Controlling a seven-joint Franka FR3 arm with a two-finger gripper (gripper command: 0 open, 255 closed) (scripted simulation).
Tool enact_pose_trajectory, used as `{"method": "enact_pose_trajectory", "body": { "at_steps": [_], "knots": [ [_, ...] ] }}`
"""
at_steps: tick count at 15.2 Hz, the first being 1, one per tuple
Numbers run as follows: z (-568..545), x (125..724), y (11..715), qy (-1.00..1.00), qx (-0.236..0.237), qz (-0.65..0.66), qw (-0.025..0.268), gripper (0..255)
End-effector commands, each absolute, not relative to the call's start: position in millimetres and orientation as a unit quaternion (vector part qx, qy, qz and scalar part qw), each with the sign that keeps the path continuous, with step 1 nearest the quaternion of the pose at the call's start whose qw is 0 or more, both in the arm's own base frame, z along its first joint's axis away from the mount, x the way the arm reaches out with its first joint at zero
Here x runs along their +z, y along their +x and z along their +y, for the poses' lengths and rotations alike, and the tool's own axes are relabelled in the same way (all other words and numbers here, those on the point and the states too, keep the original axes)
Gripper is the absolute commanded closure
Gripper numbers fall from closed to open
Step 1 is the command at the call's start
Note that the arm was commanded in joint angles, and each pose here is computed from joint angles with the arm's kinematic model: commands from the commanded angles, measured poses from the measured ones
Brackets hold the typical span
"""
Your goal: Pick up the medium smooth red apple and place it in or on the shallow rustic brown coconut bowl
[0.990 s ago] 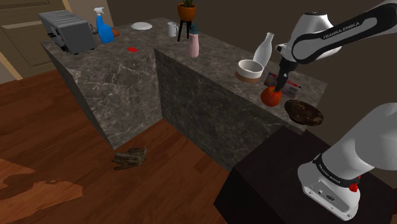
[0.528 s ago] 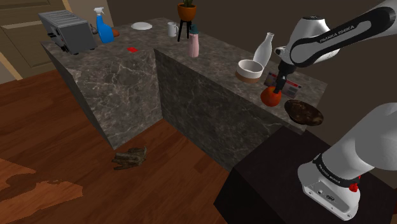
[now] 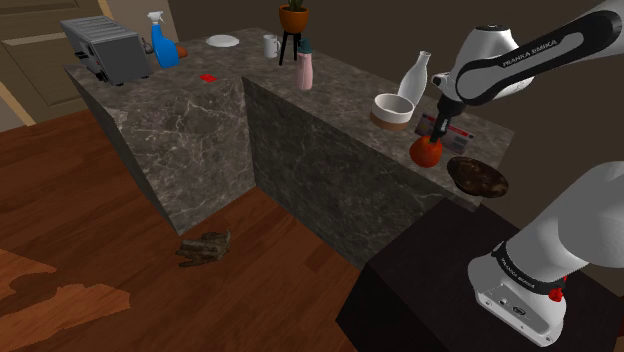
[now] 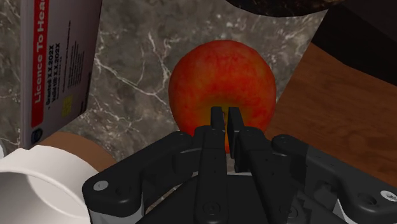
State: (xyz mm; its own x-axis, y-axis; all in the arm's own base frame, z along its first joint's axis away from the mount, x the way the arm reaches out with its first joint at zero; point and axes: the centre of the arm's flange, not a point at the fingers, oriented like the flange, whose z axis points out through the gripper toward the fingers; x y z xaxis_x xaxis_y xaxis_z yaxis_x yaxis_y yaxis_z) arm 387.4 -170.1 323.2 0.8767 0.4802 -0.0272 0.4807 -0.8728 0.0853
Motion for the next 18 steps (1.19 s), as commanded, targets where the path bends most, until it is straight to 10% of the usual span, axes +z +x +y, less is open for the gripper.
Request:
{"method": "enact_pose_trajectory", "body": {
  "at_steps": [1, 18],
  "knots": [
    [-170.1, 322.8, 387.3, 0.968, -0.003, 0.248, 0.044, 255],
    [-170.0, 396.5, 387.2, 0.968, -0.003, 0.248, 0.044, 255]
  ]
}}
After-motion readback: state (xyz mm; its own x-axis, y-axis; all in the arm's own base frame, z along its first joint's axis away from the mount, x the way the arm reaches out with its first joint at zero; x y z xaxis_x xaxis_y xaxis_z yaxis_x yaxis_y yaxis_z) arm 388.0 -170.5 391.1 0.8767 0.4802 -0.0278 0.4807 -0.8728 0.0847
